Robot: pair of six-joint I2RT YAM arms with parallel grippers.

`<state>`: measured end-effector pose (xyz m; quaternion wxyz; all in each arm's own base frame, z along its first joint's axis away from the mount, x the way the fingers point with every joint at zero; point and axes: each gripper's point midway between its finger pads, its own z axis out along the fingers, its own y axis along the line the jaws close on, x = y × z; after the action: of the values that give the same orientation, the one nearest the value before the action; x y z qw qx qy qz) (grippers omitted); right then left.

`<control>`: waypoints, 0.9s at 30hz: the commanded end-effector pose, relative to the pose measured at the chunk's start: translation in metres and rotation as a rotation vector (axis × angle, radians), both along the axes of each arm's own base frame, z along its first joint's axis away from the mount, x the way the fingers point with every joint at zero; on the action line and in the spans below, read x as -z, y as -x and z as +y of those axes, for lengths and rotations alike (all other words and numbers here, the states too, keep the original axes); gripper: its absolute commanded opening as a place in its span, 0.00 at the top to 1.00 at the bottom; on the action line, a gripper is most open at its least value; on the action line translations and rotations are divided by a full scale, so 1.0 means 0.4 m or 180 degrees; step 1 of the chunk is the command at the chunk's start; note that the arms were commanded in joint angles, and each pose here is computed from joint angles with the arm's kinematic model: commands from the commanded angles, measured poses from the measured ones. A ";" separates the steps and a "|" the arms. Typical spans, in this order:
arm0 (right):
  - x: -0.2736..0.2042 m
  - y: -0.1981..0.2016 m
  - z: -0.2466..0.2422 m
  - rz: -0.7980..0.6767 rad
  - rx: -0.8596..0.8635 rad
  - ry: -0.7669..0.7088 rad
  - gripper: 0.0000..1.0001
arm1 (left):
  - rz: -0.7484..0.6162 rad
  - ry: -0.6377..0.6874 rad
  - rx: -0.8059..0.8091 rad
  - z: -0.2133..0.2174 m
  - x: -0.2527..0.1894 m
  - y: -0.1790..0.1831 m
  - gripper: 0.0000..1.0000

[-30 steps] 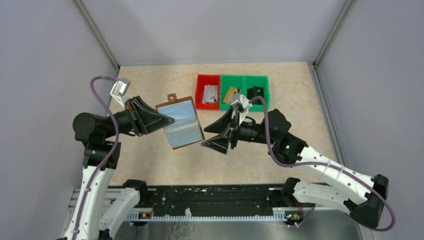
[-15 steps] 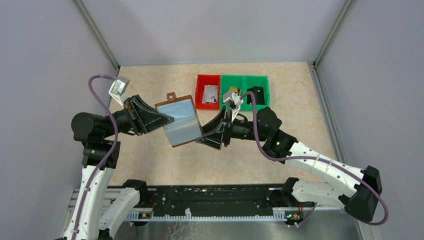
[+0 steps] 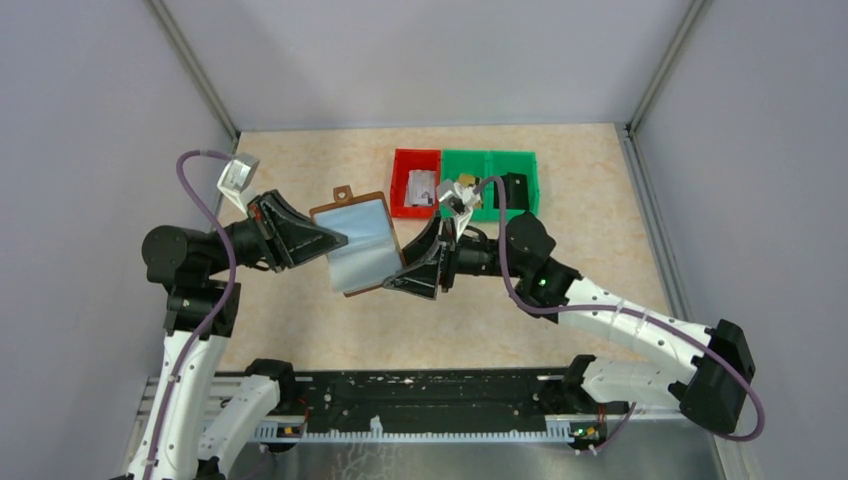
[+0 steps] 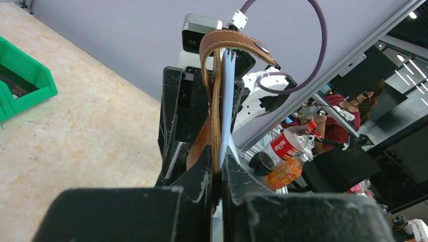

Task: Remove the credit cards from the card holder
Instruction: Remove the credit card from the card holder.

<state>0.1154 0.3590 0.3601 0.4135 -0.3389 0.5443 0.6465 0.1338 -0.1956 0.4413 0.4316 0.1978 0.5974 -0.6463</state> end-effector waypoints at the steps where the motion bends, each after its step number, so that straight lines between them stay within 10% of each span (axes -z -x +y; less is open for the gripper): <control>1: -0.105 0.022 -0.012 -0.0186 -0.0127 -0.0370 0.50 | -0.0206 0.0015 0.0009 0.004 -0.029 0.023 1.00; 27: -0.131 -0.028 -0.023 -0.0455 0.0342 -0.0434 0.52 | -0.0118 0.0039 0.0065 0.001 -0.024 0.018 1.00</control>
<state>0.1299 0.3539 0.3787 0.4708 -0.3329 0.5382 0.6147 0.1326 -0.1960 0.4414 0.4281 0.2018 0.5967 -0.6481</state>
